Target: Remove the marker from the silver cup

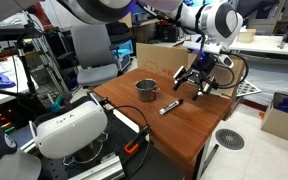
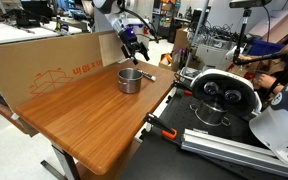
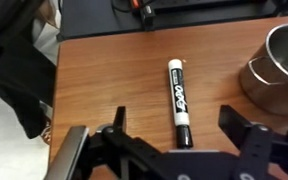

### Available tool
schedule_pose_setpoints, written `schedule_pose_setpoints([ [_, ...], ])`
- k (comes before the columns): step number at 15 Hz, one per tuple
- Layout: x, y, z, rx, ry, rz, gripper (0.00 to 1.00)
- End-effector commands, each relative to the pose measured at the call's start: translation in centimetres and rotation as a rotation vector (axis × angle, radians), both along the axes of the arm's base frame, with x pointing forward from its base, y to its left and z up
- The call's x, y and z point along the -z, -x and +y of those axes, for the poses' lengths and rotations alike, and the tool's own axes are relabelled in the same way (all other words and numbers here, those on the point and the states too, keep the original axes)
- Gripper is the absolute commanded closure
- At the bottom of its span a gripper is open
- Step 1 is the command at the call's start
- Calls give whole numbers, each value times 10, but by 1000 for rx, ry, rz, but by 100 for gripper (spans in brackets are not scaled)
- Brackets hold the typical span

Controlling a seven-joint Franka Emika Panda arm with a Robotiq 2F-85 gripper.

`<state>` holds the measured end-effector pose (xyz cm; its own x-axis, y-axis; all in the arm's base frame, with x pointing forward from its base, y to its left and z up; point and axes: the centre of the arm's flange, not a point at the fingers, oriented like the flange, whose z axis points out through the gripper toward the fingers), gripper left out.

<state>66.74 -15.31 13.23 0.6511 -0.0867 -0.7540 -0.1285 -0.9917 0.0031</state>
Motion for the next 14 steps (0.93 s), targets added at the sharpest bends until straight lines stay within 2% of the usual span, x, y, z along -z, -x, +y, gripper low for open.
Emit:
schedule_pose_setpoints([
  [1,-7,-18,-3,-14,5,-11,0],
  [7,-28,-10,1,-38,-7,-61,0],
  [14,-73,1,4,-79,-18,-166,0],
])
